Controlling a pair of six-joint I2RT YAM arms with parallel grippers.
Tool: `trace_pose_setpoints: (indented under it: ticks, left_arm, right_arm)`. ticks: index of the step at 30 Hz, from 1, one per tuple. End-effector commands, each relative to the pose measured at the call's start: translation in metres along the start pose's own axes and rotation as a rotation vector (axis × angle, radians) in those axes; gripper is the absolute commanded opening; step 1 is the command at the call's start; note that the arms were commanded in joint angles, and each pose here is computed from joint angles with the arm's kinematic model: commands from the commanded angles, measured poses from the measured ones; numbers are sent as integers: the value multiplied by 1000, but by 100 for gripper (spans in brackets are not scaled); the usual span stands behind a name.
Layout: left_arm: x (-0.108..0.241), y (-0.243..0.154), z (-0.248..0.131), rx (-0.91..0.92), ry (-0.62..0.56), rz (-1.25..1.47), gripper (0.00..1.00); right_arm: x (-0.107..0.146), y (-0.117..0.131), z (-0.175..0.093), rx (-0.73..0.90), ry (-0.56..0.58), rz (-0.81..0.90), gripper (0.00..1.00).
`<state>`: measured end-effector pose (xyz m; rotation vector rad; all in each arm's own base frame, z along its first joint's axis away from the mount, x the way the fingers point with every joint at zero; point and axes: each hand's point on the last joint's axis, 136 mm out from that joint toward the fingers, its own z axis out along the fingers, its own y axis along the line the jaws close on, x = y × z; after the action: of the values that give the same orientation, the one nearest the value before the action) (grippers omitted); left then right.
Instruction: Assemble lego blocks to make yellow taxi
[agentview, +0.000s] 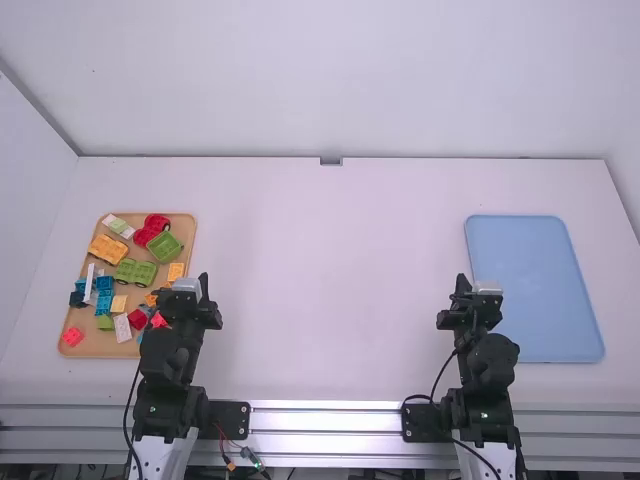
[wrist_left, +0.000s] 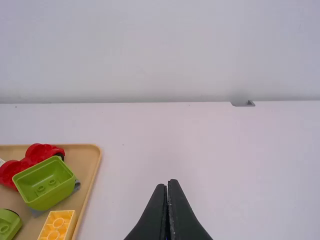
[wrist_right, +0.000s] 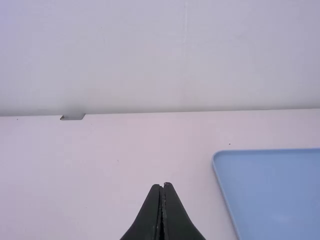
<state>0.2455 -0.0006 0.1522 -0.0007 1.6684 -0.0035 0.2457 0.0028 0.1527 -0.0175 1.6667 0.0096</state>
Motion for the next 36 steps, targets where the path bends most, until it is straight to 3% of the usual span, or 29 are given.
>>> trace_pose_setpoints:
  ticks: [1,18,36]
  left_arm:
    - [0,0,0,0,0,0,0]
    - [-21,5,0,-32,21,-3,12]
    - [-78,29,15,-178,79,5,43]
  right_arm:
    - [0,0,0,2,0,3,1]
    - [-24,0,0,-1,13,-20,13]
    - [-81,14,19,-85,62,-73,44]
